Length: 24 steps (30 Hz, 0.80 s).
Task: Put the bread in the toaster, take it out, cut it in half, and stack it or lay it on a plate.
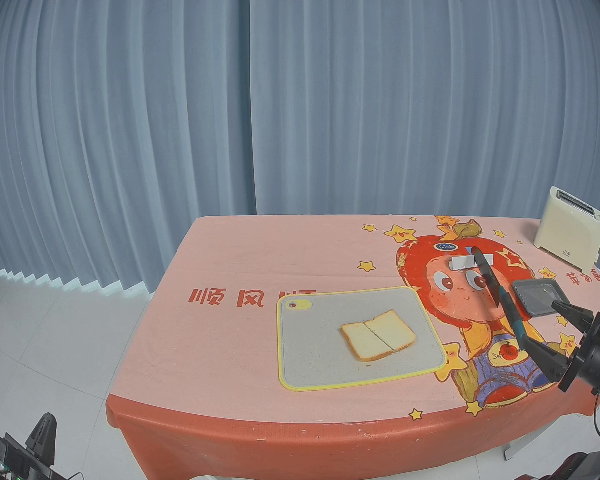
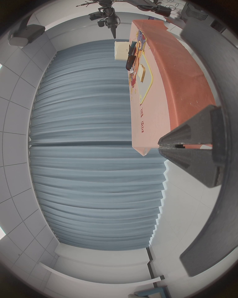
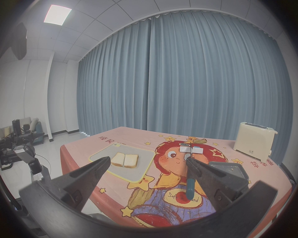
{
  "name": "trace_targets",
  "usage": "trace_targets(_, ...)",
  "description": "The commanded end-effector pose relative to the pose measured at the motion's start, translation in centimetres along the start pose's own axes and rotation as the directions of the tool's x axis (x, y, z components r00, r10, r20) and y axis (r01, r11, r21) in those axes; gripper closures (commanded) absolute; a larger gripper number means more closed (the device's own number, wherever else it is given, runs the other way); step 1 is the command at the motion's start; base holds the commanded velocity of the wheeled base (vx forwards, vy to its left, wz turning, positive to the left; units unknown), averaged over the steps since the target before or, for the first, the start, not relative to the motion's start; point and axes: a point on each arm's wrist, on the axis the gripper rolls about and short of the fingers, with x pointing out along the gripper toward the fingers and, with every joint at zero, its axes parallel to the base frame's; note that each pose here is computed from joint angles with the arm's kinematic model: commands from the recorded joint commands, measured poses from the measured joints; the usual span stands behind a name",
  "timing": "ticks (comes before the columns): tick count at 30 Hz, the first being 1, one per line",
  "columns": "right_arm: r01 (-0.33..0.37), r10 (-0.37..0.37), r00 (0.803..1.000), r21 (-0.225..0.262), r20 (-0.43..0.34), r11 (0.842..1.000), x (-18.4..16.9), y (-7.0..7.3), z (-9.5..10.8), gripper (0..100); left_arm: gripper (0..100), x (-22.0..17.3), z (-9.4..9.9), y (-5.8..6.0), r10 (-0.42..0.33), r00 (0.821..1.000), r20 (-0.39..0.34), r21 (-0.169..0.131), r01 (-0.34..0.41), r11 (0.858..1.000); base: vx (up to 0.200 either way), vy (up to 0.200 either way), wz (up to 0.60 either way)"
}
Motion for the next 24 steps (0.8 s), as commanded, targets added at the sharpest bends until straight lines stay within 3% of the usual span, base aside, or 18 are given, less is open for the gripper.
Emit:
trace_targets(1, -0.002, 0.002, 1.0, 0.0, 0.005, 1.0, 0.02, 0.01, 0.13, 0, 100, 0.14, -0.48, 0.0, 0.0, 1.0, -0.018, -0.001, 0.0, 1.0, 0.0, 0.0, 0.0)
trace_targets(11, 0.013, -0.013, 1.0, 0.003, 0.003, 1.0, -0.02, -0.05, 0.07, 0, 100, 0.14, -0.48, 0.0, 0.0, 1.0, -0.018, -0.001, 0.0, 1.0, 0.0, 0.0, 0.0)
trace_targets(15, 0.075, -0.075, 0.997, 0.004, 0.008, 0.997, -0.31, -0.78, 0.35, 0, 100, 0.14, -0.48, 0.0, 0.0, 1.0, -0.018, -0.001, 0.0, 1.0, 0.0, 0.0, 0.0)
trace_targets(24, 0.081, -0.081, 0.997, 0.009, 0.015, 0.997, -0.53, -0.86, 0.58, 0, 100, 0.14, -0.48, 0.0, 0.0, 1.0, -0.018, -0.001, 0.0, 1.0, 0.0, 0.0, 0.0)
